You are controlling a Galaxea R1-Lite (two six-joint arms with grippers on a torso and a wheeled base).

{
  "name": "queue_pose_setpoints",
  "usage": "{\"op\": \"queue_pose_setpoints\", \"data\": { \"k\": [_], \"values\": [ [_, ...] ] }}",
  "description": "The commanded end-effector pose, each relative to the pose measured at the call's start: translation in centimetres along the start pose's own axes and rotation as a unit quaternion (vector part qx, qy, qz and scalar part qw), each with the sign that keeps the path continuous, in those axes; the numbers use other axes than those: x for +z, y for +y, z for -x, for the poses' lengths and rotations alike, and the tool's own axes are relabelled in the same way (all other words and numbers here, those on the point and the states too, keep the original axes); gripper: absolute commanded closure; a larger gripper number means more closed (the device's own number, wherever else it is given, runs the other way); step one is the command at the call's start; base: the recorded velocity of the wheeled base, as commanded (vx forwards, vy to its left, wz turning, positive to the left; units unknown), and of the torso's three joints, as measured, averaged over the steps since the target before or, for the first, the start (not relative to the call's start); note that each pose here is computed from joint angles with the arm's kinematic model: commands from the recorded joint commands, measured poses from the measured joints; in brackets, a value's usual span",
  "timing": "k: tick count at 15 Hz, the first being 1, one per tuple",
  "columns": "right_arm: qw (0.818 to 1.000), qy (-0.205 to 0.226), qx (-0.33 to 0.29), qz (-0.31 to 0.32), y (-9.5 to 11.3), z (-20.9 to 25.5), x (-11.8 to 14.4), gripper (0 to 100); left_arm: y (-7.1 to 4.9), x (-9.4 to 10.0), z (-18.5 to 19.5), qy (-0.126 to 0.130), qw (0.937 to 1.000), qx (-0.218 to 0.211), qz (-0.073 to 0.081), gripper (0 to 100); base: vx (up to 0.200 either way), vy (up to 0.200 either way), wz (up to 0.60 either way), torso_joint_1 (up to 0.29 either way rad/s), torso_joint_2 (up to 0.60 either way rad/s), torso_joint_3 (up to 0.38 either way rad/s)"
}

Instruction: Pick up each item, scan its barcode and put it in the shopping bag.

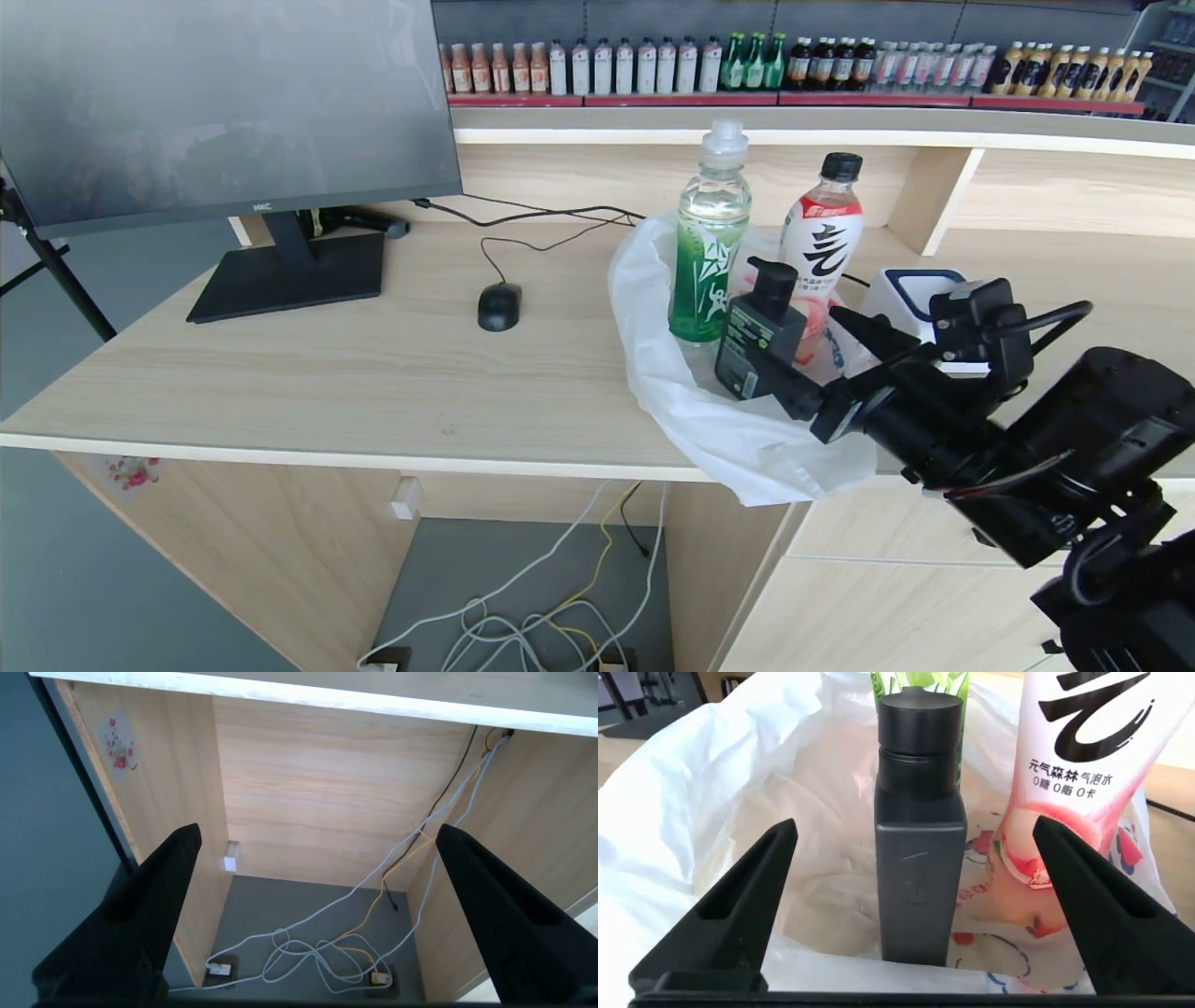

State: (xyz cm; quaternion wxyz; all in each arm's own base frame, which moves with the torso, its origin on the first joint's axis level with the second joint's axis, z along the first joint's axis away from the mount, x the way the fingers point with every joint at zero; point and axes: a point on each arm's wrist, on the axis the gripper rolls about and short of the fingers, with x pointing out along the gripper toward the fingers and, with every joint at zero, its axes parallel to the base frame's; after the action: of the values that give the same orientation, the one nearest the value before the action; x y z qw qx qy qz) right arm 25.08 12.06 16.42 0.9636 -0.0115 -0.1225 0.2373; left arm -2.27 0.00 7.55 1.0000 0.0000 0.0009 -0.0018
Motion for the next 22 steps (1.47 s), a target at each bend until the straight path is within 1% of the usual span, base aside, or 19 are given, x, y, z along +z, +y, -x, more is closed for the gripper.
{"op": "queue_pose_setpoints", "data": {
  "k": [1, 2, 3, 4, 5, 6, 7, 8, 10, 11, 12, 15, 16, 18, 20, 22],
  "values": [
    [1.0, -0.018, -0.017, 0.005, -0.8, 4.2, 2.5, 0, 0.0, 0.0, 0.0, 0.0, 1.0, 0.0, 0.0, 0, 0.0, 0.0, 0.0, 0.0, 0.0, 0.0],
    [0.999, -0.015, -0.034, 0.009, -1.3, 6.6, 3.0, 0, 0.0, 0.0, 0.0, 0.0, 1.0, 0.0, 0.0, 0, 0.0, 0.0, 0.0, 0.0, 0.0, 0.0],
    [0.999, -0.017, -0.044, 0.008, -1.6, 8.0, 3.3, 0, 0.0, 0.0, 0.0, 0.0, 1.0, 0.0, 0.0, 0, 0.0, 0.0, 0.0, 0.0, 0.0, 0.0],
    [0.998, -0.015, -0.059, 0.011, -1.7, 11.2, 3.6, 0, 0.0, 0.0, 0.0, 0.0, 1.0, 0.0, 0.0, 0, 0.0, 0.0, 0.0, 0.0, 0.0, 0.0],
    [0.997, -0.011, -0.069, 0.009, -1.6, 13.4, 3.5, 0, 0.0, 0.0, 0.0, 0.0, 1.0, 0.0, 0.0, 0, 0.0, 0.0, 0.0, 0.0, 0.0, 0.0],
    [0.996, -0.036, -0.079, 0.01, -1.6, 14.4, 4.3, 0, 0.0, 0.0, 0.0, 0.0, 1.0, 0.0, 0.0, 0, 0.0, 0.0, 0.0, 0.0, 0.0, 0.0],
    [0.995, -0.04, -0.089, 0.01, -1.7, 15.0, 4.7, 0, 0.0, 0.0, 0.0, 0.0, 1.0, 0.0, 0.0, 0, 0.0, 0.0, 0.0, 0.0, 0.0, 0.0],
    [0.994, -0.023, -0.104, 0.01, -1.5, 16.4, 4.9, 0, 0.0, 0.0, 0.0, 0.0, 1.0, 0.0, 0.0, 0, 0.0, 0.0, 0.0, 0.0, 0.0, 0.0],
    [0.994, 0.033, -0.105, 0.024, -0.9, 19.6, 4.5, 0, 0.0, 0.0, 0.0, 0.0, 1.0, 0.0, 0.0, 0, 0.0, 0.0, 0.0, 0.0, 0.0, 0.0],
    [0.993, 0.048, -0.103, 0.031, -0.6, 20.8, 4.3, 0, 0.0, 0.0, 0.0, 0.0, 1.0, 0.0, 0.0, 0, 0.0, 0.0, 0.0, 0.0, 0.0, 0.0],
    [0.991, 0.071, -0.101, 0.046, 0.1, 23.9, 3.7, 0, 0.0, 0.0, 0.0, 0.0, 1.0, 0.0, 0.0, 0, 0.0, 0.0, 0.0, 0.0, 0.0, 0.0],
    [0.987, 0.113, -0.094, 0.07, 1.5, 29.9, 2.2, 0, 0.0, 0.0, 0.0, 0.0, 1.0, 0.0, 0.0, 0, 0.0, 0.0, 0.0, 0.0, 0.0, 0.0],
    [0.985, 0.129, -0.09, 0.076, 1.7, 31.1, 1.6, 0, 0.0, 0.0, 0.0, 0.0, 1.0, 0.0, 0.0, 0, 0.0, 0.0, 0.0, 0.0, 0.0, 0.0],
    [0.983, 0.124, -0.087, 0.107, 1.7, 31.7, 1.9, 0, 0.0, 0.0, 0.0, 0.0, 1.0, 0.0, 0.0, 0, 0.0, 0.0, 0.0, 0.0, 0.0, 0.0],
    [0.983, 0.123, -0.086, 0.106, 1.8, 31.8, 1.3, 0, 0.0, 0.0, 0.0, 0.0, 1.0, 0.0, 0.0, 0, 0.0, 0.0, 0.0, 0.0, 0.0, 0.0],
    [0.981, 0.141, -0.078, 0.106, 1.8, 31.7, -0.2, 0, 0.0, 0.0, 0.0, 0.0, 1.0, 0.0, 0.0, 0, 0.0, 0.0, 0.0, 0.0, 0.0, 0.0]
  ]
}}
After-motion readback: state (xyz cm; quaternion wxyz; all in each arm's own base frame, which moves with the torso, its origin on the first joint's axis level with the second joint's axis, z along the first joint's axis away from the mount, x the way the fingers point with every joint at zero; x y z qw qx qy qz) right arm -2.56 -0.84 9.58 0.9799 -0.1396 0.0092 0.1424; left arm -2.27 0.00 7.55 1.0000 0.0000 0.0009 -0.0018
